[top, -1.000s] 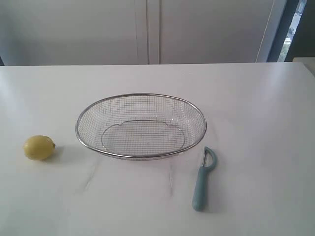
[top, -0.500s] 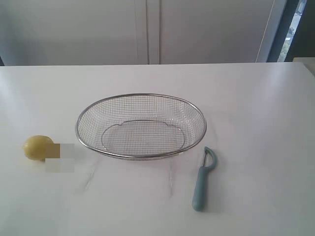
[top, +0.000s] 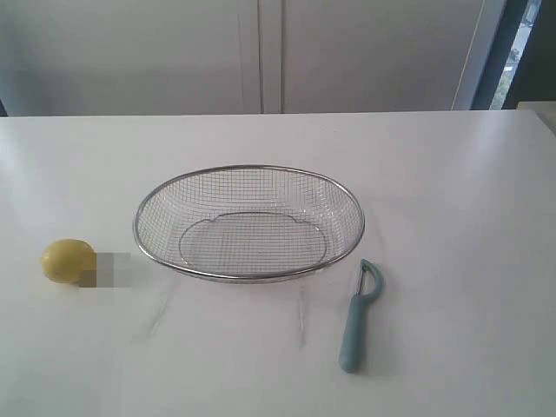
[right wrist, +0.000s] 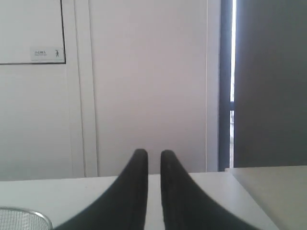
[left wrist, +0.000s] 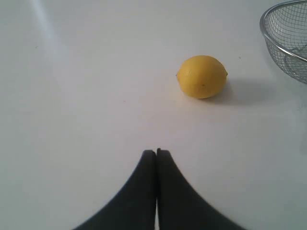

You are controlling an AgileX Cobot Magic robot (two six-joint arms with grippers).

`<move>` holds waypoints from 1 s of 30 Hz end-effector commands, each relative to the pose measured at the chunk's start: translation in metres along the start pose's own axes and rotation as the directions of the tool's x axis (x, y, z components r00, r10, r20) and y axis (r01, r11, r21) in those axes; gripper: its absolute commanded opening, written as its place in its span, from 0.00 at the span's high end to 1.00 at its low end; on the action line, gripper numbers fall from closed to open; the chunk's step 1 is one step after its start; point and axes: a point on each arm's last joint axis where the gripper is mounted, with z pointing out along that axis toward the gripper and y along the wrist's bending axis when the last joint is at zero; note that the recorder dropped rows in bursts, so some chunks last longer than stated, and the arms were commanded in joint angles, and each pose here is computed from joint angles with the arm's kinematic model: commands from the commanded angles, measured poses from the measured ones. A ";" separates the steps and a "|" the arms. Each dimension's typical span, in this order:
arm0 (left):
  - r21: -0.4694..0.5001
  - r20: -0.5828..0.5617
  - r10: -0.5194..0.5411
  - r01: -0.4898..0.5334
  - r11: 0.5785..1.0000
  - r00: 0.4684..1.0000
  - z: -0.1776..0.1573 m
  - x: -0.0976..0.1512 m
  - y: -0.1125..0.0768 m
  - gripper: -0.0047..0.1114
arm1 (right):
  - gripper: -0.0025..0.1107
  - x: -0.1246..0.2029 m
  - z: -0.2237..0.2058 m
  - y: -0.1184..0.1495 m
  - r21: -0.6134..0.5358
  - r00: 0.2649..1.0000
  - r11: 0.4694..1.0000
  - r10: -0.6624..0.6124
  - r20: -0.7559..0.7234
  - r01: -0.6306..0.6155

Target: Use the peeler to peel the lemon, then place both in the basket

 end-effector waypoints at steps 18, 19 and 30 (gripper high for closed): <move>0.008 -0.005 -0.004 0.004 1.000 1.000 0.000 -0.001 -0.001 0.96 | 0.98 -0.021 -0.002 0.000 -0.005 0.976 1.000 0.012 0.219 -0.012; 0.008 -0.005 -0.004 0.004 1.000 1.000 0.000 -0.001 -0.001 0.96 | 0.98 -0.027 -0.003 0.000 -0.007 0.960 1.000 0.013 0.281 -0.011; 0.008 -0.005 -0.004 0.004 1.000 1.000 0.000 -0.001 -0.001 0.96 | 0.98 -0.065 -0.008 -0.006 -0.003 0.883 0.983 0.165 0.439 -0.182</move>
